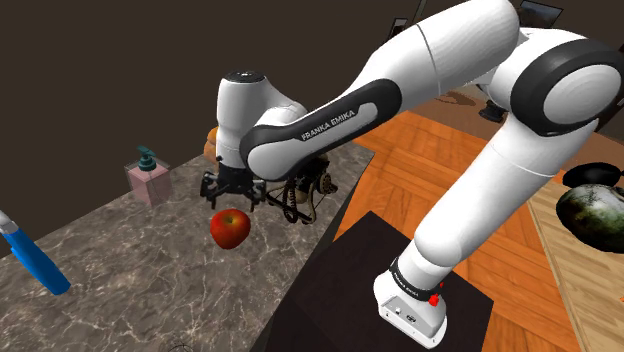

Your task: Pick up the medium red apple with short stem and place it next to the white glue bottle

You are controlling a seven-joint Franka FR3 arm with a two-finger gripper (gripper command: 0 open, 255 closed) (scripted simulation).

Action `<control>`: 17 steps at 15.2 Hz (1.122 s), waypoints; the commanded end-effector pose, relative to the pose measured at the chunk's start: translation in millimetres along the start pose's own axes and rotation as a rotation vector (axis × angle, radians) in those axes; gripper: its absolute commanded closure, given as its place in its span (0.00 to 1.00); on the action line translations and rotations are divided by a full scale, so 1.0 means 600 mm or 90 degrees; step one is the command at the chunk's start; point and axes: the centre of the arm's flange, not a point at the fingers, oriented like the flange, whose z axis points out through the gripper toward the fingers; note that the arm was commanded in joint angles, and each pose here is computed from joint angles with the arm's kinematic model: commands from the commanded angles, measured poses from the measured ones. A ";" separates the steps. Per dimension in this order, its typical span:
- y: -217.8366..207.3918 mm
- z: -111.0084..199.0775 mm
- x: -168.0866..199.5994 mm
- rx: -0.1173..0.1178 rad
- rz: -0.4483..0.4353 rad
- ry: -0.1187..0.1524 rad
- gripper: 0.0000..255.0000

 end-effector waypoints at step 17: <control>-0.005 0.057 0.000 0.001 0.003 0.001 1.00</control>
